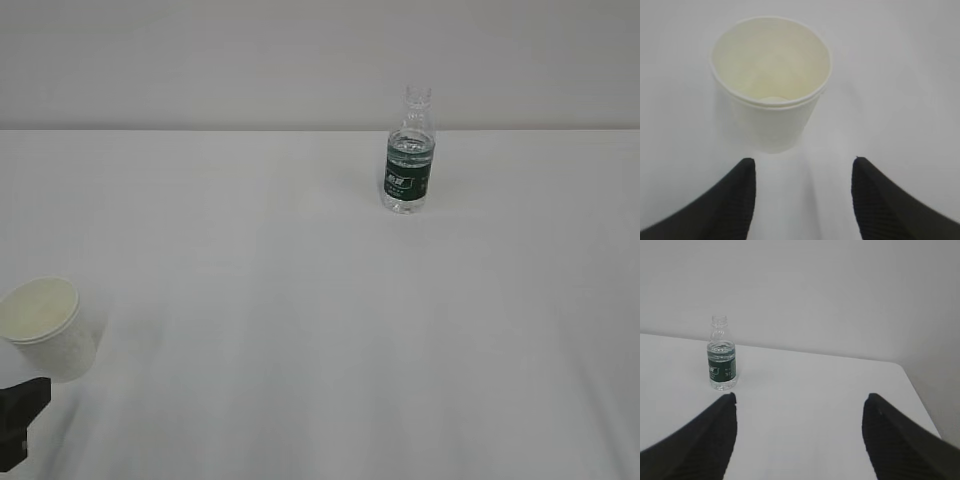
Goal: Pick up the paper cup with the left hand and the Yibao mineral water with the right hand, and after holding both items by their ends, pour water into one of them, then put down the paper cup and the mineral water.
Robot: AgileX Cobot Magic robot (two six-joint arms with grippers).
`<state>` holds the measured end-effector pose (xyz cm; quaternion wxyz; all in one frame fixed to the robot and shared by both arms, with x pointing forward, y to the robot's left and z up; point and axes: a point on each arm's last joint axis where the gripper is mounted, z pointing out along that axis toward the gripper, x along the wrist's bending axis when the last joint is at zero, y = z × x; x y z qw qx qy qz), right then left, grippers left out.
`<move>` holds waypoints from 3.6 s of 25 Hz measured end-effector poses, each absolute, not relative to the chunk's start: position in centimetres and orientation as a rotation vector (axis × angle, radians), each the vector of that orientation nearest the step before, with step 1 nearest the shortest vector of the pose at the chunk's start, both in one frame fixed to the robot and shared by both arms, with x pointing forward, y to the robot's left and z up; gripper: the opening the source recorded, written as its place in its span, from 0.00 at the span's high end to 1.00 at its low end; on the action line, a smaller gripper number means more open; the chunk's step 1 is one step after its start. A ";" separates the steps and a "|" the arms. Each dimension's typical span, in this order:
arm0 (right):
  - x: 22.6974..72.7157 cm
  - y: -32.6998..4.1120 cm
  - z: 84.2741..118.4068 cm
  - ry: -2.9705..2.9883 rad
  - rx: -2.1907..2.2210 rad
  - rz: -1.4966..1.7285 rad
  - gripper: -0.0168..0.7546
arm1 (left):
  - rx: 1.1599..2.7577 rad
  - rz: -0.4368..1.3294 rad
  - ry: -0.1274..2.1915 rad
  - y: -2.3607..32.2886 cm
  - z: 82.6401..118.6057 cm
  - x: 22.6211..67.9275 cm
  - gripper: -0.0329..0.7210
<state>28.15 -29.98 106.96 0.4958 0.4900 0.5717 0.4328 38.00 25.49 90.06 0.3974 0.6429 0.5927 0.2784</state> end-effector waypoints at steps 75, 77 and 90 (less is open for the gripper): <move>28.1 -30.0 106.7 1.415 1.186 1.017 0.21 | 1.504 0.863 1.643 25.1 85.5 42.6 0.17; 28.1 -30.0 106.7 1.418 1.189 1.015 0.21 | 1.502 0.865 1.645 25.2 85.5 42.6 0.17; 28.1 -30.0 106.5 1.432 1.202 1.005 0.21 | 1.482 0.882 1.662 25.0 85.1 43.5 0.17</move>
